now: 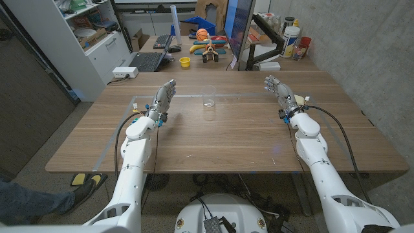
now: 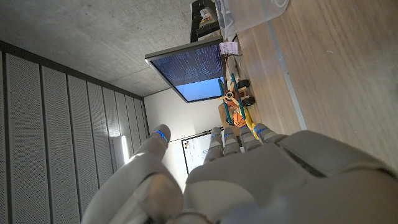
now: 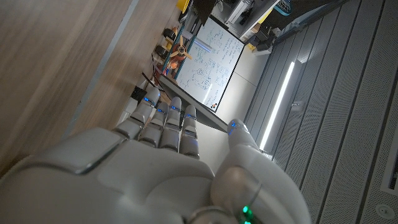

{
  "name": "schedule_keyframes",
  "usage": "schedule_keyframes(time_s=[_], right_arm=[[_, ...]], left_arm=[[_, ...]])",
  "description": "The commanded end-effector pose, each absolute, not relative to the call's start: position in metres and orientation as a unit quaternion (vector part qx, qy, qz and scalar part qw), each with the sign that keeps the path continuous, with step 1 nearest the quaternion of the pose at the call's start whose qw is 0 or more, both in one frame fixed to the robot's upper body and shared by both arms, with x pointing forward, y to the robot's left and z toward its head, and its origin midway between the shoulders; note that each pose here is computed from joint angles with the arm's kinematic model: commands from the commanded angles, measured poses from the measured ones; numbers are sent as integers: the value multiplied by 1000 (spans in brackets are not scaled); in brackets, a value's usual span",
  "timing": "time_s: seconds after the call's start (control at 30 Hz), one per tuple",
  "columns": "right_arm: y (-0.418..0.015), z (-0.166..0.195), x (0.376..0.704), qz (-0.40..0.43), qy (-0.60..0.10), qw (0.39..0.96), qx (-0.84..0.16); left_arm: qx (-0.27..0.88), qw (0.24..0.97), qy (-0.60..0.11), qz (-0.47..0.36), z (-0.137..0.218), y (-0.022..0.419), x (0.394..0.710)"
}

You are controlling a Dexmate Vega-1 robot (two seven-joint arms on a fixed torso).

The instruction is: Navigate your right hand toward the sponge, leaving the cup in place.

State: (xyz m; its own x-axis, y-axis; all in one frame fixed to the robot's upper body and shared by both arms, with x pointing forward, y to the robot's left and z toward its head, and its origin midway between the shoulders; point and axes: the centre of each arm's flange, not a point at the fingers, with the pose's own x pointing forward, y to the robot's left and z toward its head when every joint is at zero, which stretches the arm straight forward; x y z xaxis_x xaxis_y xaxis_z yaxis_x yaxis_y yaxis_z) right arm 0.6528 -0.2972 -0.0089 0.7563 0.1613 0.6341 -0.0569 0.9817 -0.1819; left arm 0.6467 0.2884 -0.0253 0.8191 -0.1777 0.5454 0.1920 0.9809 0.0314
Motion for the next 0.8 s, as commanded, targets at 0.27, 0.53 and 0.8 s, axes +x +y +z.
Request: schedule_keyframes(time_s=[0.27, 0.53, 0.8], right_arm=[[-301, -4, 654, 35, -349, 931, -103], [-302, -1, 653, 28, -353, 928, -115], [-306, 0, 652, 22, -354, 928, -117]], left_arm=[[-8, 955, -282, -96, -25, 286, 647], [-2, 955, -282, -98, -22, 284, 646], [3, 954, -281, -99, -19, 283, 645]])
